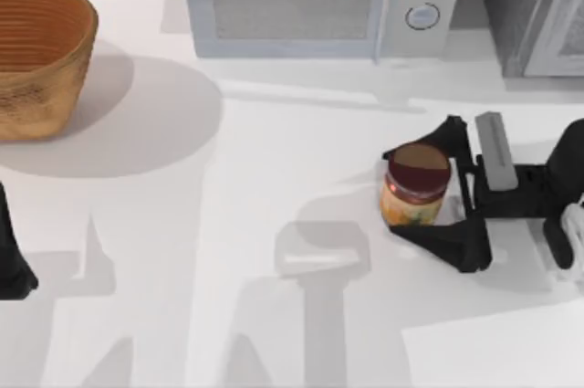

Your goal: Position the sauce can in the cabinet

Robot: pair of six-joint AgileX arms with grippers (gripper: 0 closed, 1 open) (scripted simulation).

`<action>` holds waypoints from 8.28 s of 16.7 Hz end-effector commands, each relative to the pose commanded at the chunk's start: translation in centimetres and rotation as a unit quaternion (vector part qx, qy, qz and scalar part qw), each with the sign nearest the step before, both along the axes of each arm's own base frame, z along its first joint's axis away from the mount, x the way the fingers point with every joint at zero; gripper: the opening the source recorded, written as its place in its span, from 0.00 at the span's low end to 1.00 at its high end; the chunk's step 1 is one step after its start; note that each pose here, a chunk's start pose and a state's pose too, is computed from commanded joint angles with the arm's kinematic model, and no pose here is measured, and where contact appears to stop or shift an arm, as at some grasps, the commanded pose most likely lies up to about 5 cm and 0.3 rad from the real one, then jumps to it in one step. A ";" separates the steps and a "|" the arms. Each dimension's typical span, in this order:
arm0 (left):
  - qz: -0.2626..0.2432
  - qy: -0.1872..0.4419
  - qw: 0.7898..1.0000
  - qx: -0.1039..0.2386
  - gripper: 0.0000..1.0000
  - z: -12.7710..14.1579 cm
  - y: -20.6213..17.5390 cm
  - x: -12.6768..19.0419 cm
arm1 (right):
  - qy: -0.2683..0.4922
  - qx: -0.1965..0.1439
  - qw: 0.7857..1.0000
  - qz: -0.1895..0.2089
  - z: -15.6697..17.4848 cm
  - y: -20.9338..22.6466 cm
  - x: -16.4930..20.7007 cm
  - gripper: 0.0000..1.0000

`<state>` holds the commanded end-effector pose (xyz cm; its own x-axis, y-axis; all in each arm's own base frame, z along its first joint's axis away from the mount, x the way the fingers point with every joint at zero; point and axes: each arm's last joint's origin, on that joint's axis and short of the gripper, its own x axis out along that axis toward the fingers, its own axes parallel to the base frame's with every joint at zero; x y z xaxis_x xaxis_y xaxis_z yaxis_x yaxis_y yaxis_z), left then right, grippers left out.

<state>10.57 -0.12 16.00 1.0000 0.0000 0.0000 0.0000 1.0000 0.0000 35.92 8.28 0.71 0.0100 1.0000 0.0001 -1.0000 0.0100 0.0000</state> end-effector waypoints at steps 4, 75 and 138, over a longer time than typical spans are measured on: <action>0.000 0.000 1.000 0.000 1.00 0.0 0.0 0.0 | 0.000 0.000 1.000 0.000 0.0 0.0 0.0 0.85; 0.000 0.000 1.000 0.000 1.00 0.0 0.0 0.0 | 0.000 0.000 0.711 -0.704 15.3 -8.4 -25.4 0.00; 0.000 0.000 1.000 0.000 1.00 0.0 0.0 0.0 | 0.003 0.002 0.712 -0.702 50.5 -3.6 3.1 0.00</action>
<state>10.57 -0.12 16.00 1.0000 0.0000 0.0000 0.0000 1.0000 0.0000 39.02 4.64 51.18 1.0000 0.0046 -0.0022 -0.0046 1.0000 0.0068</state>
